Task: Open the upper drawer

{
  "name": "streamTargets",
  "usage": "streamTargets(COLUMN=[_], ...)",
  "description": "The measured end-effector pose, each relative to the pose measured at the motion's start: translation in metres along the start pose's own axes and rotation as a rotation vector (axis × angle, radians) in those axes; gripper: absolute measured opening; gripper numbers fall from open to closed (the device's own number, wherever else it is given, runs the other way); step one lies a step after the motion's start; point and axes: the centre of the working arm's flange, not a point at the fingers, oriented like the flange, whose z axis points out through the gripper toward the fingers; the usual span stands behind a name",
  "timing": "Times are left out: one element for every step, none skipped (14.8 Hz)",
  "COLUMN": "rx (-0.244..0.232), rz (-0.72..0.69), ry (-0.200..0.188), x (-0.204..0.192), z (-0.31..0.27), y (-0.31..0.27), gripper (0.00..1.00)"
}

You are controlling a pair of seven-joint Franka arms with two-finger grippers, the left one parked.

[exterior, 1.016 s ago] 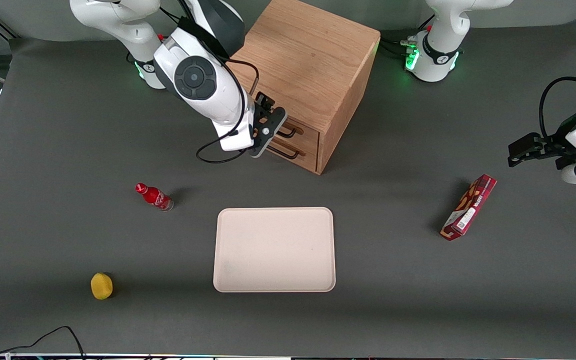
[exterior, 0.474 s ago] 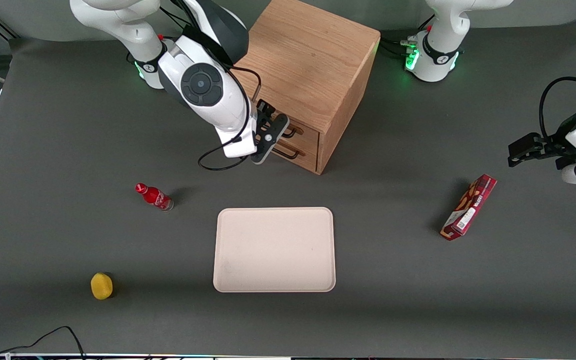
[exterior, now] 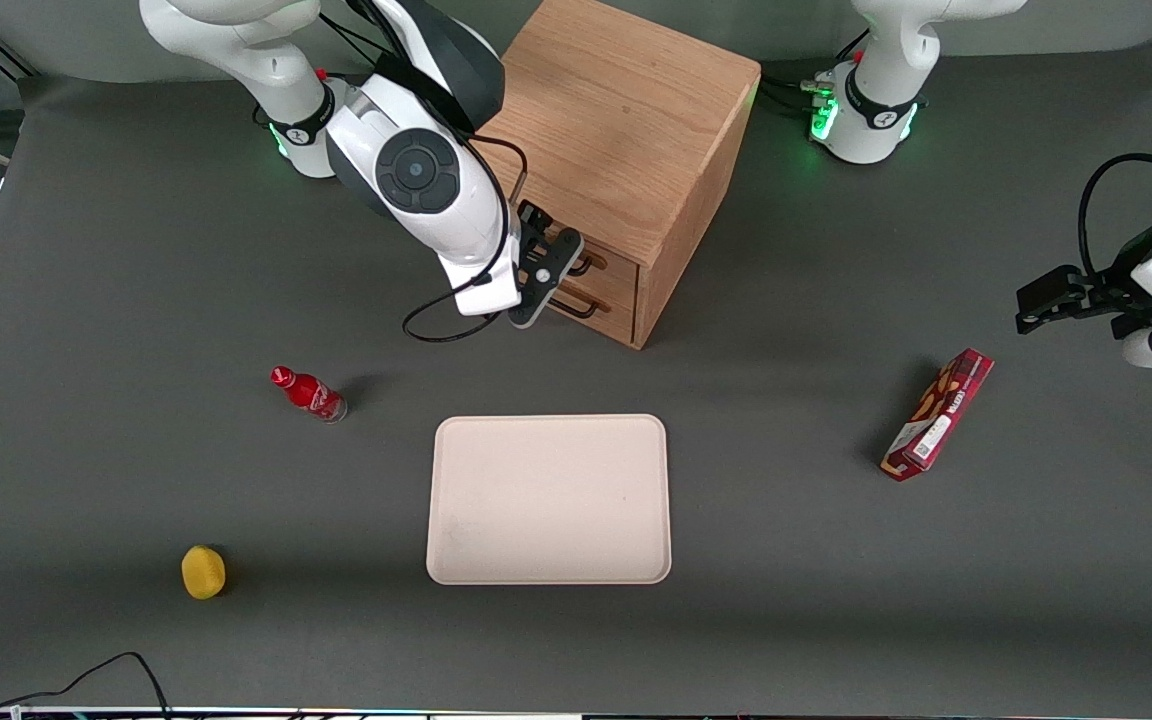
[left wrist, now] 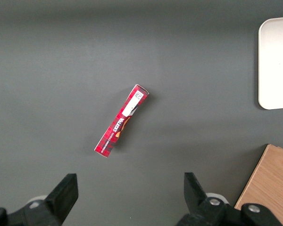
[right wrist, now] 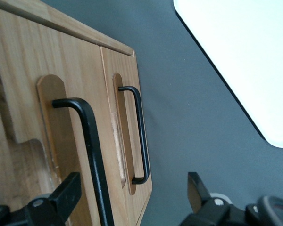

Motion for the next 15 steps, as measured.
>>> streamTargets(rx=[0.002,0.004,0.006,0.008,0.009,0.009,0.010,0.010,0.007,0.003,0.001,0.000,0.000,-0.001,-0.003], rz=[0.001,0.002,0.002,0.003,0.002,0.002,0.002,0.002,0.001,-0.002,-0.004,-0.005,-0.006,-0.007,-0.010], ry=[0.004,0.006,0.005,0.005,0.007,0.007,0.008,0.007,0.007,0.007,0.006,0.005,0.005,0.006,0.008], x=[0.002,0.003,0.004,0.005,0.006,0.006,0.006,0.006,0.007,0.007,0.008,0.008,0.009,0.009,0.010], z=[0.003,0.006,0.008,0.010,0.012,0.012,0.013,0.013,0.014,0.015,0.016,0.017,0.019,0.021,0.022], y=[0.002,0.003,0.004,0.005,0.005,0.005,0.005,0.005,0.006,0.006,0.005,0.006,0.006,0.006,0.007], gripper=[1.00,1.00,1.00,1.00,1.00,1.00,1.00,1.00,1.00,1.00,1.00,1.00,1.00,1.00,1.00])
